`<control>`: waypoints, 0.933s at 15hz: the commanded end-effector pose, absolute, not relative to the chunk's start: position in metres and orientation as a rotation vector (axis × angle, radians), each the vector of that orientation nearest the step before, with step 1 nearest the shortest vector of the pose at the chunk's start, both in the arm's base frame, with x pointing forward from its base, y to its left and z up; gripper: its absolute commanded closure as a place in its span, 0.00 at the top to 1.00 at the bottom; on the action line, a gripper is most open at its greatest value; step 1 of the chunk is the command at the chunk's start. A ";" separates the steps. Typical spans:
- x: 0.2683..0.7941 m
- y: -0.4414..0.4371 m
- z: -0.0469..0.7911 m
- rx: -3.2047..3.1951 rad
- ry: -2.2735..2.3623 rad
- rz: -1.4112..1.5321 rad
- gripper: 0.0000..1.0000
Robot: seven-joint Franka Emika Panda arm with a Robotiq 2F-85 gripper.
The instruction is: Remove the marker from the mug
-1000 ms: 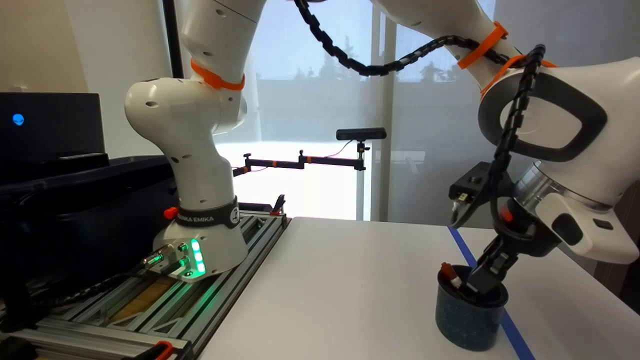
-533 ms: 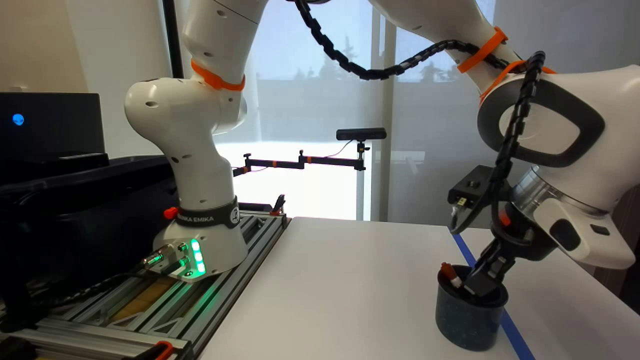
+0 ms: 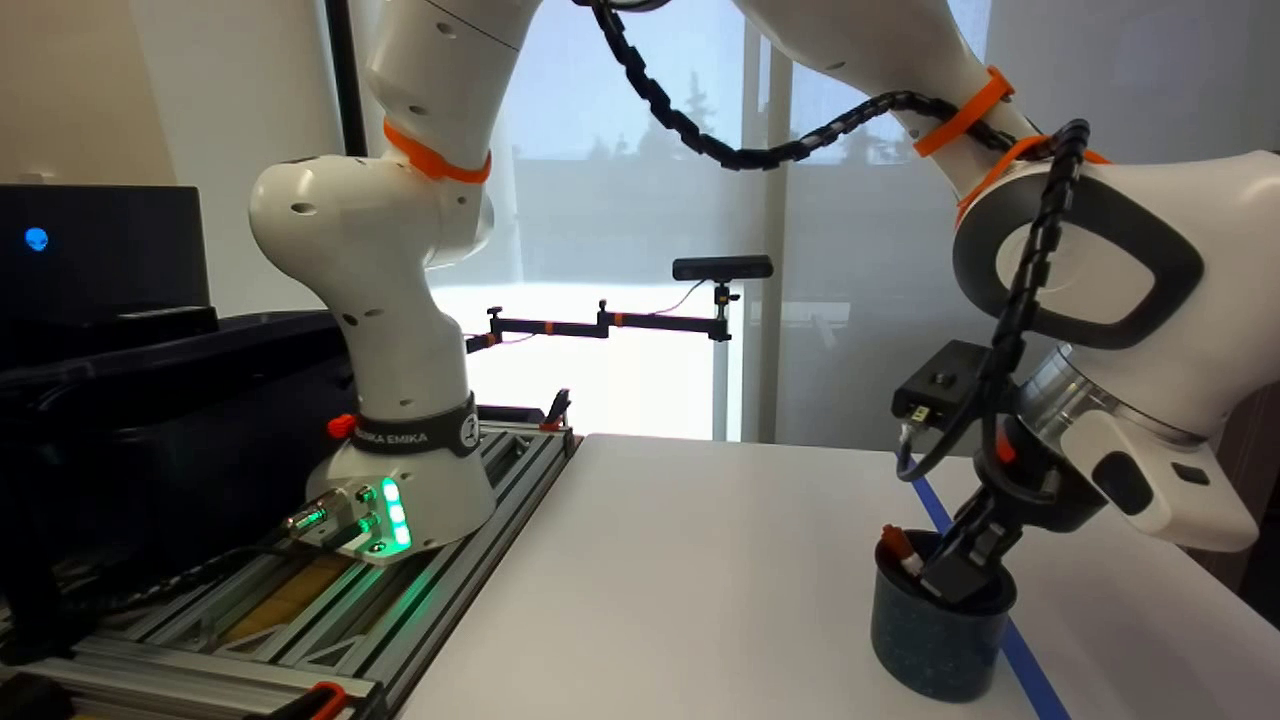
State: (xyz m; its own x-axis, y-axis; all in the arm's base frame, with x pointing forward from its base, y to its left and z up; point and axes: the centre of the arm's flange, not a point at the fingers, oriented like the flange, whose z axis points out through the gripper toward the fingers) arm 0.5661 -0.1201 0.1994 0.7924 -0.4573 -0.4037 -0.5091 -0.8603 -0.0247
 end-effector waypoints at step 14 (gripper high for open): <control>0.540 -0.114 0.269 -2.866 0.725 0.580 0.05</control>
